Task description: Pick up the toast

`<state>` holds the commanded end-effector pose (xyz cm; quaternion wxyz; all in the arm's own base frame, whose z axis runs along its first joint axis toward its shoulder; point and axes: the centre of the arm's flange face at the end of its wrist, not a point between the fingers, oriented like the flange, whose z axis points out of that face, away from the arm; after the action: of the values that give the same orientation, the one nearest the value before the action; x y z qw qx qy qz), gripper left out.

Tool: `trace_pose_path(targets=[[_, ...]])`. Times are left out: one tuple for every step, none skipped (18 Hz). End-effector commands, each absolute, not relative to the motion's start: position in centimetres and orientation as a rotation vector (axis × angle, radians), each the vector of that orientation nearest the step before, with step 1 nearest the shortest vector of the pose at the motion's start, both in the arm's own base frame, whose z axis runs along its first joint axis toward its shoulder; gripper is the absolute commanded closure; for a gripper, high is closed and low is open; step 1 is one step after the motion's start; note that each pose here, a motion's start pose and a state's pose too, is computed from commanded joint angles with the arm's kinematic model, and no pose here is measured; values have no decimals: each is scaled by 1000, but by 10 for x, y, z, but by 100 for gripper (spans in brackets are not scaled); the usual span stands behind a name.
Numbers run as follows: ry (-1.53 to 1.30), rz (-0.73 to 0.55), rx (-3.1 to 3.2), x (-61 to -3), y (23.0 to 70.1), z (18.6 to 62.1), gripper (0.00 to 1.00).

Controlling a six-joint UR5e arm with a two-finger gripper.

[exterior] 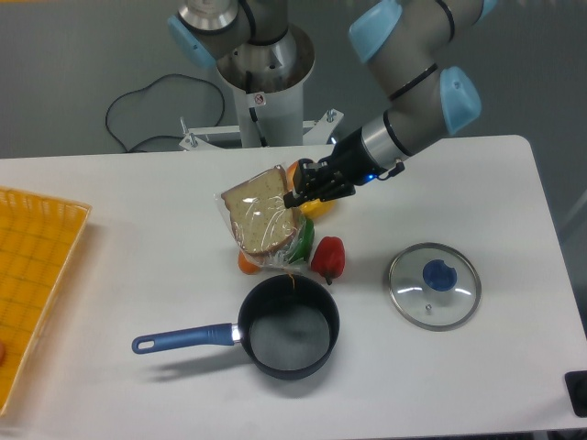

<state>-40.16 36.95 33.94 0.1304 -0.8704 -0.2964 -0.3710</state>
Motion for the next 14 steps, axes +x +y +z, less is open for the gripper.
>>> trace_pose_path(targets=[[-848, -1070, -2535, -400, 373, 340, 99], [-837, -1040, -2542, -402, 374, 344, 99], [-833, -1009, -2554, -406, 375, 349, 99], [-825, -979, -2580, -409, 374, 352, 99], [-825, -957, -2601, -412, 372, 355, 99], [-823, -933, -2624, -414, 370, 357, 99], [-819, -912, -2655, -415, 368, 357, 99], [-815, -884, -2684, -417, 365, 358, 99], [-810, -844, -2704, -420, 365, 361, 99], [-797, -800, -2713, -423, 366, 367, 99], [-795, -779, -2720, -424, 366, 367, 99], [-796, -781, -2722, -424, 365, 365, 100], [-796, -781, -2722, -423, 364, 365, 100], [-791, -770, -2724, -422, 365, 367, 100]])
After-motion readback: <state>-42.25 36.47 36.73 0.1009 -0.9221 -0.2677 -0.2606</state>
